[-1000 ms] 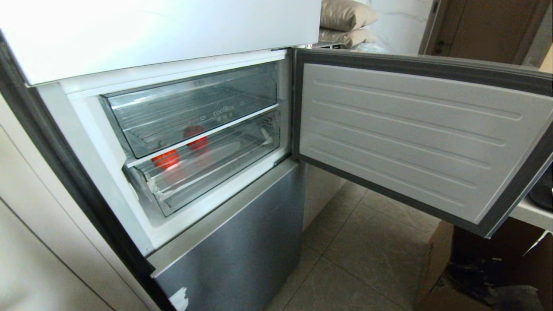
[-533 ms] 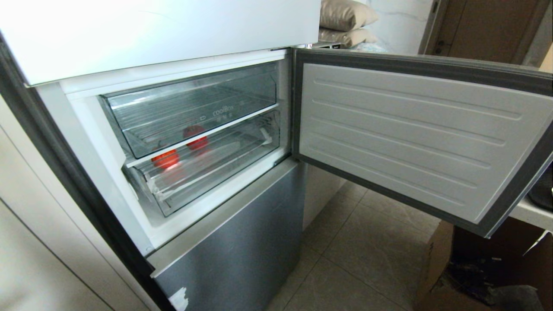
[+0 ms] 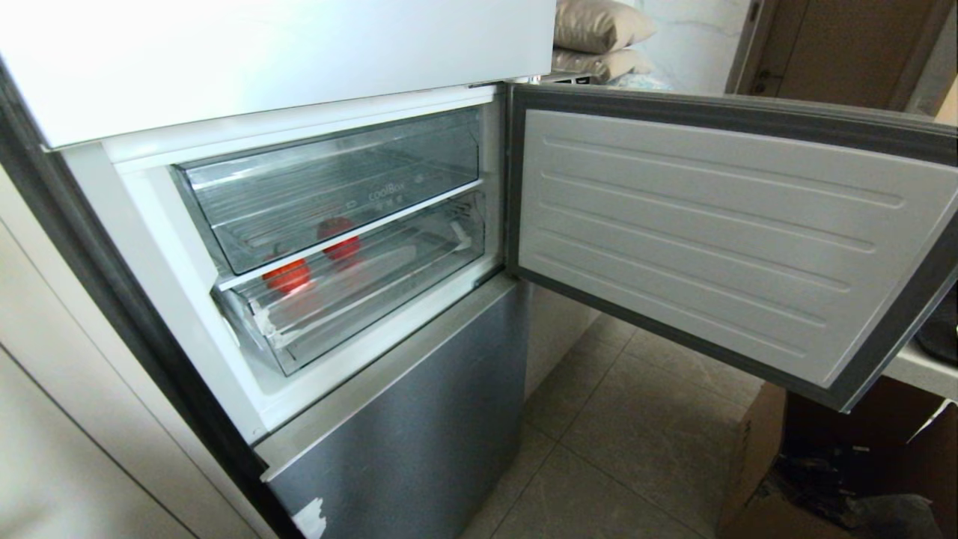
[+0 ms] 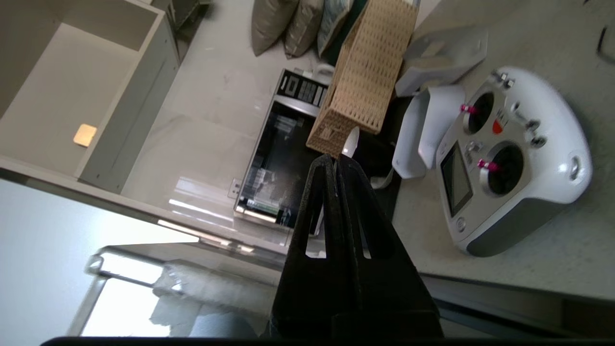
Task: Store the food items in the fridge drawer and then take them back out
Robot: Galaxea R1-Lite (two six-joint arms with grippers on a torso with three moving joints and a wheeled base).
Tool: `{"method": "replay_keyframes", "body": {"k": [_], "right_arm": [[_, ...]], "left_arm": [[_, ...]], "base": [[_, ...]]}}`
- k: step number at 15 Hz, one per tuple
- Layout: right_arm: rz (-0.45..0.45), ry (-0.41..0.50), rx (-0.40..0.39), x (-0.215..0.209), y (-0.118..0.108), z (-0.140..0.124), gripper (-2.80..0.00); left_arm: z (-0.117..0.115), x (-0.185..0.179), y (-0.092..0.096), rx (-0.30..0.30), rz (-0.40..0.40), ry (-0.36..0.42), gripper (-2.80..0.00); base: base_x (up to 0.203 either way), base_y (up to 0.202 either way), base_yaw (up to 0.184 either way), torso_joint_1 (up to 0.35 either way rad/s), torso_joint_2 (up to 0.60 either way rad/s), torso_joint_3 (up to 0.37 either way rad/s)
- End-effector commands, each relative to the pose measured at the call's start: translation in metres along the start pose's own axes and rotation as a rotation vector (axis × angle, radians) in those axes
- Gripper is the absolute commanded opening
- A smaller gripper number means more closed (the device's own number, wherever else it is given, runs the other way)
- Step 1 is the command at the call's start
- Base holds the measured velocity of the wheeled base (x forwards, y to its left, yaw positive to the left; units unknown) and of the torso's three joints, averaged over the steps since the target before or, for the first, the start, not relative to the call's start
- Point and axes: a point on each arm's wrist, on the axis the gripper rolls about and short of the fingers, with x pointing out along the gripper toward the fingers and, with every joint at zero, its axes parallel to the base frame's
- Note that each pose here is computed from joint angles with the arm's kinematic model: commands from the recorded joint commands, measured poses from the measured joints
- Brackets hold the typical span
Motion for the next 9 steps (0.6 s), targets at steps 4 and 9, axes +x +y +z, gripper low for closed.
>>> {"method": "replay_keyframes", "body": {"k": [4,9], "right_arm": [[0.013,0.072,0.084,0.011,0.001,-0.021,-2.80],[0.049,0.172,0.077,-0.017,0.026,-0.043,-2.80]], "left_arm": [[0.000,0.000,0.000,0.000,0.000,0.000,-2.80],[0.000,0.000,0.000,0.000,0.000,0.000,-2.80]], "base": [[0.000,0.000,0.000,0.000,0.00,0.000],[0.000,0.000,0.000,0.000,0.00,0.000]]}}
